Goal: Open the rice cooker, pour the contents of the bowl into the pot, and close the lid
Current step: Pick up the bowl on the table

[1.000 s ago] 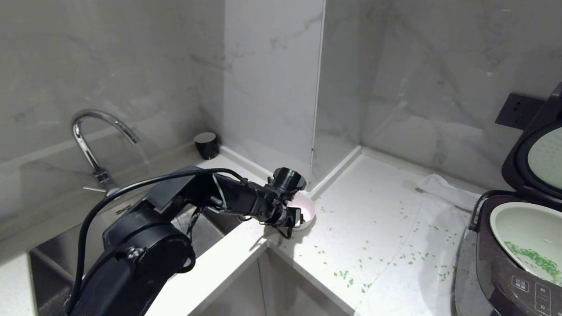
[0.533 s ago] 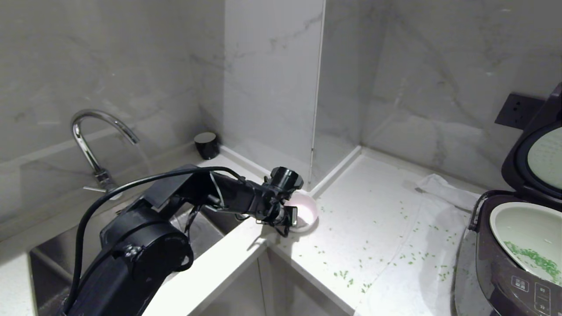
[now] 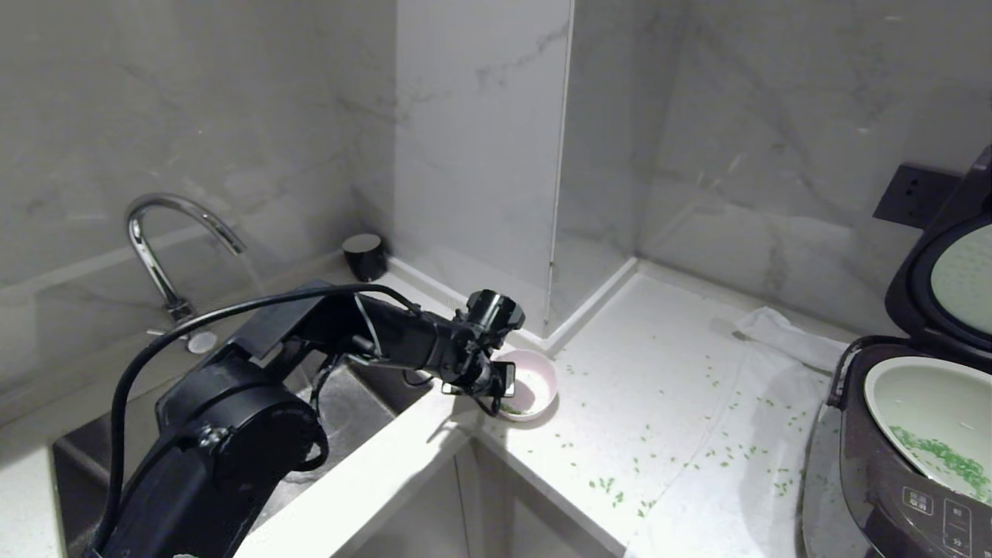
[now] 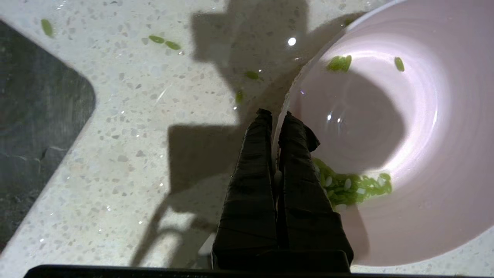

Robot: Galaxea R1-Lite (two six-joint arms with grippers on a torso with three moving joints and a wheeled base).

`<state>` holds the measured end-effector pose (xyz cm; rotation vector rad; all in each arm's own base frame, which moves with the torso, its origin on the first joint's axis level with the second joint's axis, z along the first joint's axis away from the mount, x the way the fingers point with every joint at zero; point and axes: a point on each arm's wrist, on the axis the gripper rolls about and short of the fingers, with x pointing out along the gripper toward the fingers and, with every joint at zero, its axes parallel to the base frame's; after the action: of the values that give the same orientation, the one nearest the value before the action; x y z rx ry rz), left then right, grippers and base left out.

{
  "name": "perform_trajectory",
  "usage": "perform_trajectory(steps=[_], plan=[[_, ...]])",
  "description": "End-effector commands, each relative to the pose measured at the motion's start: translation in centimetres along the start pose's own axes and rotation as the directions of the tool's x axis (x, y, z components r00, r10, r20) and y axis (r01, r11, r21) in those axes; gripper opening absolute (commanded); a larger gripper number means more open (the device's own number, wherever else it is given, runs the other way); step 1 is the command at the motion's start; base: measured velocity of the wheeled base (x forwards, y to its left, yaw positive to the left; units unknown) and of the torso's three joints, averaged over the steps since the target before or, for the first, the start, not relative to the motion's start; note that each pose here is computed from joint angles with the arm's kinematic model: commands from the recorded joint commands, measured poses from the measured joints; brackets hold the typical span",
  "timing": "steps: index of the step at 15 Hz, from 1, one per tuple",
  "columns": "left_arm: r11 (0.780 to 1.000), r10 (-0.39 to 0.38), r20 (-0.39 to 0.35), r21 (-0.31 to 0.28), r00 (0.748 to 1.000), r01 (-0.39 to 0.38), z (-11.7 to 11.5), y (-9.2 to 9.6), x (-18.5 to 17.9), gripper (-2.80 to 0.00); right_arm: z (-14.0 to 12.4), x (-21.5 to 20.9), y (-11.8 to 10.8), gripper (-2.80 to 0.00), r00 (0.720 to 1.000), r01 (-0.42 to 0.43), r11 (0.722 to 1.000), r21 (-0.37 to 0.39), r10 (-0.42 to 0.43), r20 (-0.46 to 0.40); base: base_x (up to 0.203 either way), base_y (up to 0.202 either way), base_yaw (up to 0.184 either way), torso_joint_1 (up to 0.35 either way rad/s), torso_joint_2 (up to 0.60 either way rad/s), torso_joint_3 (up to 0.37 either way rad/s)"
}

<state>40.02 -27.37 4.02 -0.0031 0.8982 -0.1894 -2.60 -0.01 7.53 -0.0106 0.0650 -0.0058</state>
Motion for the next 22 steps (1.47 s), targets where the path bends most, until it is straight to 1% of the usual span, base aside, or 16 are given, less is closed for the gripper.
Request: perform_trajectory(steps=[1,3,5,6,8,11,12,13,14,16,19,20,21,22], plan=[[1.0,0.002,0.016,-0.017,1.0,-0.002,0.8,0.9,-1.8,-2.8,0.0,0.0,0.0,-2.8,1.0,0.0,1.0,0.0,0.0,-0.001,0.0,0.0,0.0,0.0,0.0,0.0],[0.999,0.018,-0.002,-0.029,1.0,-0.018,0.7,2.4,-3.0,-2.8,0.0,0.0,0.0,-2.8,1.0,0.0,1.0,0.0,0.0,-0.001,0.0,0.0,0.0,0.0,0.0,0.0],[0.998,0.045,-0.035,-0.049,0.998,-0.046,0.2,4.4,-4.1,-2.8,0.0,0.0,0.0,-2.8,1.0,0.0,1.0,0.0,0.0,-0.001,0.0,0.0,0.0,0.0,0.0,0.0],[0.996,0.046,-0.045,-0.07,0.998,-0.049,0.3,5.7,-4.7,-2.8,0.0,0.0,0.0,-2.8,1.0,0.0,1.0,0.0,0.0,-0.001,0.0,0.0,0.0,0.0,0.0,0.0],[0.992,0.016,-0.061,-0.126,0.998,-0.024,0.8,8.5,-5.7,-2.8,0.0,0.0,0.0,-2.8,1.0,0.0,1.0,0.0,0.0,-0.001,0.0,0.0,0.0,0.0,0.0,0.0],[0.984,0.027,-0.084,-0.173,0.996,-0.042,0.7,11.1,-6.0,-2.8,0.0,0.0,0.0,-2.8,1.0,0.0,1.0,0.0,0.0,0.0,0.0,0.0,0.0,0.0,0.0,0.0],[0.981,0.017,-0.088,-0.189,0.996,-0.034,0.8,11.8,-6.2,-2.8,0.0,0.0,0.0,-2.8,1.0,0.0,1.0,0.0,0.0,-0.001,0.0,0.0,0.0,0.0,0.0,0.0],[0.98,0.01,-0.096,-0.197,0.995,-0.029,0.6,12.2,-6.3,-2.8,0.0,0.0,0.0,-2.8,1.0,0.0,1.0,0.0,0.0,-0.001,0.0,0.0,0.0,0.0,0.0,0.0],[0.98,0.012,-0.108,-0.194,0.994,-0.033,0.4,12.1,-5.9,-2.8,0.0,0.0,0.0,-2.8,1.0,0.0,1.0,0.0,0.0,0.0,0.0,0.0,0.0,0.0,0.0,0.0],[0.984,0.002,-0.109,-0.177,0.994,-0.021,0.2,11.1,-5.6,-2.8,0.0,0.0,0.0,-2.8,1.0,0.0,1.0,0.0,0.0,-0.001,0.0,0.0,0.0,0.0,0.0,0.0],[0.98,-0.023,-0.047,-0.2,0.999,0.013,1.8,9.9,-6.2,-2.8,0.0,0.0,0.0,-2.8,1.0,0.0,1.0,0.0,0.0,-0.001,0.0,0.0,0.0,0.0,0.0,0.0],[0.98,-0.027,-0.038,-0.198,0.999,0.019,2.0,9.6,-6.4,-2.8,0.0,0.0,0.0,-2.8,1.0,0.0,1.0,0.0,0.0,0.0,0.0,0.0,0.0,0.0,0.0,0.0],[0.981,-0.028,-0.041,-0.191,0.999,0.02,2.0,9.4,-6.3,0.0,0.0,0.0,0.0,-2.8,1.0,0.0,1.0,0.0,0.0,-0.001,0.0,0.0,0.0,0.0,0.0,0.0],[0.982,-0.028,-0.05,-0.186,0.998,0.018,1.7,9.2,-5.9,0.0,0.0,0.0,0.0,-2.8,1.0,0.0,1.0,0.0,0.0,-0.001,0.0,0.0,0.0,0.0,0.0,0.0]])
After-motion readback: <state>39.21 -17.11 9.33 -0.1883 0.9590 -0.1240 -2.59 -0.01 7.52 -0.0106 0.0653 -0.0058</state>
